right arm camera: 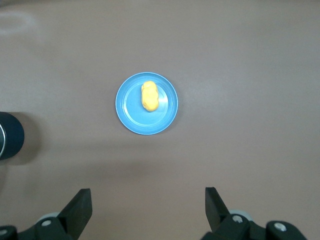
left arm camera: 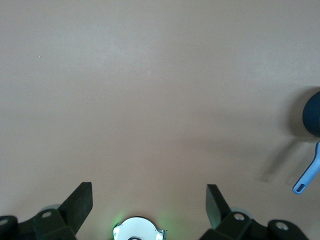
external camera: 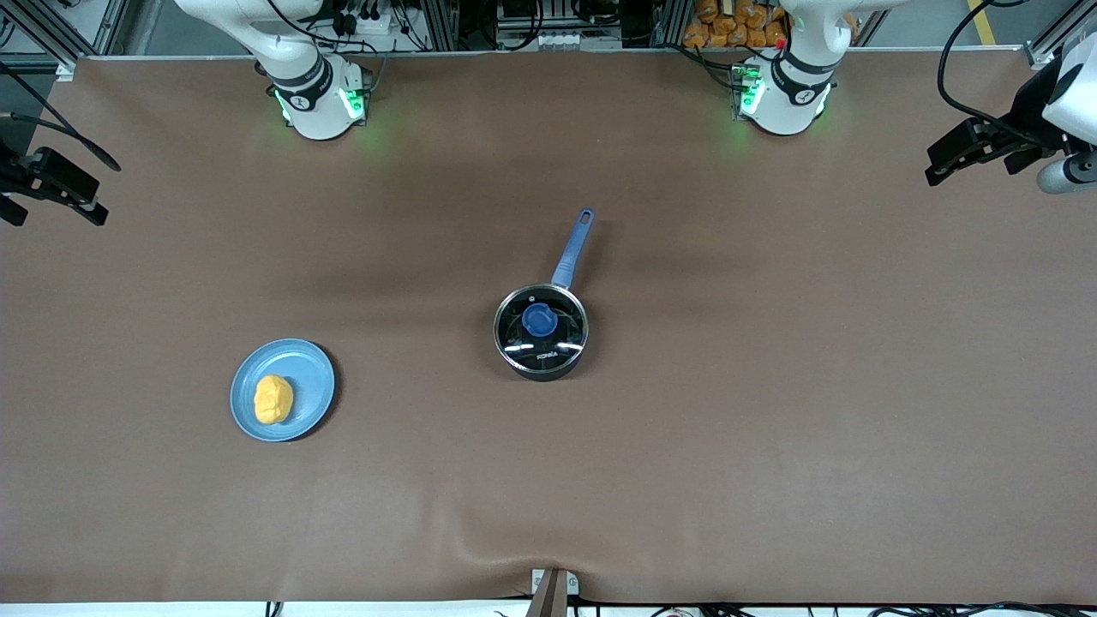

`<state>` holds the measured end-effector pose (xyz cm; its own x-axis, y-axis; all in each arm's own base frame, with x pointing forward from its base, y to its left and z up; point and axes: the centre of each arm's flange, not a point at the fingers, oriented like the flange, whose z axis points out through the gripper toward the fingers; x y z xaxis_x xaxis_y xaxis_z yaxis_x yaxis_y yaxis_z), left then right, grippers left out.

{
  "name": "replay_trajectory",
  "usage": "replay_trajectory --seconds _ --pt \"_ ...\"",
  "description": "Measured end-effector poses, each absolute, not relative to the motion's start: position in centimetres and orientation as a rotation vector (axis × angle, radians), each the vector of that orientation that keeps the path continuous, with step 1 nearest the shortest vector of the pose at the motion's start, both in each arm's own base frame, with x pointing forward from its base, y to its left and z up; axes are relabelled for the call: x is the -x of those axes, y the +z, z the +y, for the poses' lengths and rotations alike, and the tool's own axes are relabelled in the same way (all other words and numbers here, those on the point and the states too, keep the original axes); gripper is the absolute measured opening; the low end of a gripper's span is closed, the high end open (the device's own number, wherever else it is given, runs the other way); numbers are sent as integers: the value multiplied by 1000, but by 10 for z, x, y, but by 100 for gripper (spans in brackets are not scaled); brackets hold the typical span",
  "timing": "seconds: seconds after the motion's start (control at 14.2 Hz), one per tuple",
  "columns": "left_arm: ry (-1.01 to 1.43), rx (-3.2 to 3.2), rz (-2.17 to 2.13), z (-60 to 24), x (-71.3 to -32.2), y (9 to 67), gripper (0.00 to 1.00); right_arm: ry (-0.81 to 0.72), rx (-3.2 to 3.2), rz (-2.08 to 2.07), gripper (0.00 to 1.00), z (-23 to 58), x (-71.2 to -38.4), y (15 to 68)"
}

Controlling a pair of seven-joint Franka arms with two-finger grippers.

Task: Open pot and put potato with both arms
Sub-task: 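Move the left gripper toward the glass lid on the black pot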

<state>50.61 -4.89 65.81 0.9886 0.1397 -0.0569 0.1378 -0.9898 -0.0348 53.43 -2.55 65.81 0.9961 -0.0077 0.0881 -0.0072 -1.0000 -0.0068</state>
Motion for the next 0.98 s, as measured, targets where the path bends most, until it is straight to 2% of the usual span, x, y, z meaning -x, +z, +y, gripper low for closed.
replay_trajectory --seconds 0.7,0.98 --pt "178 3133 -174 -61 -520 634 100 -228 3150 -96 100 8 -543 666" --pt "247 3178 -69 -102 -530 610 100 -228 3154 -114 100 8 -543 666"
